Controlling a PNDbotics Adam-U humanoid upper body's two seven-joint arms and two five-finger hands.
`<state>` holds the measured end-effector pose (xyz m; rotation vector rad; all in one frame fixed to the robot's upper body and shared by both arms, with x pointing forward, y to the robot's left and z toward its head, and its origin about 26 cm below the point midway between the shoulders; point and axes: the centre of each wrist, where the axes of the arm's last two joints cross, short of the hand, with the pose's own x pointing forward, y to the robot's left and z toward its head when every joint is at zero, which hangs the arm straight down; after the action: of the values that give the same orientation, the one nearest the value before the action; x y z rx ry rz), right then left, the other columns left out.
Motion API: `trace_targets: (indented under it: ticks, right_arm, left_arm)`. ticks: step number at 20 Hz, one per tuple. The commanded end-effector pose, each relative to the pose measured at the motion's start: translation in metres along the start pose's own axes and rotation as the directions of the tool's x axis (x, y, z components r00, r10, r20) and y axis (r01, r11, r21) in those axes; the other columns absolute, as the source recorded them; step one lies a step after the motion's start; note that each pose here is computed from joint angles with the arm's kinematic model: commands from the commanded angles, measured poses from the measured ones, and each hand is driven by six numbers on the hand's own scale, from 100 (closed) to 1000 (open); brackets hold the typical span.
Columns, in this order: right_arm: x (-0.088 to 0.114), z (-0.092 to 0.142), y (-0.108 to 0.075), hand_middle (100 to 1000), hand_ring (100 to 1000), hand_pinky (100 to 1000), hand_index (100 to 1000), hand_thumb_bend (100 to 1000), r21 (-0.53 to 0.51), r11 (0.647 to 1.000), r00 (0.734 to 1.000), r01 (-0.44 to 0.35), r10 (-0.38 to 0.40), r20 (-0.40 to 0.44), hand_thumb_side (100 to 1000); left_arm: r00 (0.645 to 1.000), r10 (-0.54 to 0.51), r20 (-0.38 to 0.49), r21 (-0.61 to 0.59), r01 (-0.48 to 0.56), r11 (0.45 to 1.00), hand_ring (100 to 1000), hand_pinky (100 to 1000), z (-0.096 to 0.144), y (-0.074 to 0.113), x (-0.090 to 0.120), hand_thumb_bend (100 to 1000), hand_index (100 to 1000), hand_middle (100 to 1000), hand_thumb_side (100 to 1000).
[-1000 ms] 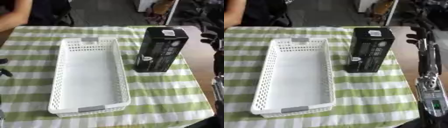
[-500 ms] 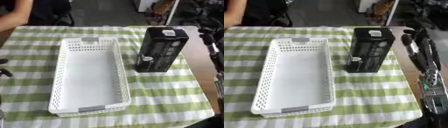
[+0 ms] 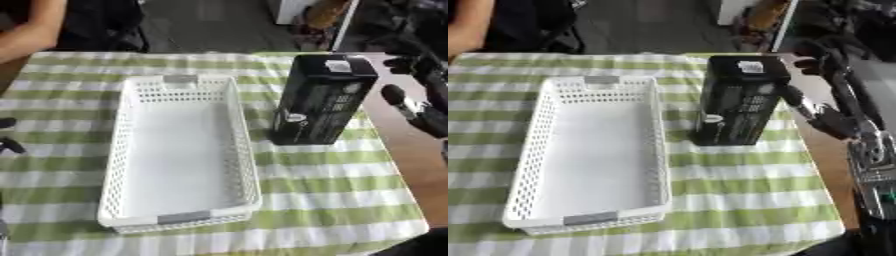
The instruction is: Pick up objects on the table and place them in the box.
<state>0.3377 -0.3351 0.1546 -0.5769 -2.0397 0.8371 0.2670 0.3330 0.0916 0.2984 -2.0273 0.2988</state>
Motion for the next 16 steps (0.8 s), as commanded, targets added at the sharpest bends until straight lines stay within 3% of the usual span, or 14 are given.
trace_targets:
  ticks: [1, 9, 16]
  right_arm:
    - [0.003, -0.008, -0.021, 851, 819, 823, 979, 710, 0.032, 0.996, 0.996, -0.078, 0.077, 0.039, 785]
    - [-0.003, -0.027, -0.057, 869, 852, 868, 978, 734, 0.126, 0.969, 0.973, -0.213, 0.200, 0.114, 741]
    - [-0.001, -0.042, -0.083, 893, 888, 916, 985, 754, 0.210, 0.923, 0.941, -0.324, 0.290, 0.175, 719]
  left_arm:
    - [1.000, -0.008, 0.025, -0.014, 0.008, 1.000, 571, 312, -0.003, 0.000, 0.006, 100, 655, 708, 1000]
    - [1.000, -0.012, 0.021, -0.020, 0.013, 1.000, 571, 311, -0.002, 0.001, 0.005, 100, 655, 708, 1000]
    - [1.000, -0.017, 0.018, -0.024, 0.017, 1.000, 573, 312, -0.002, 0.001, 0.005, 100, 654, 708, 1000]
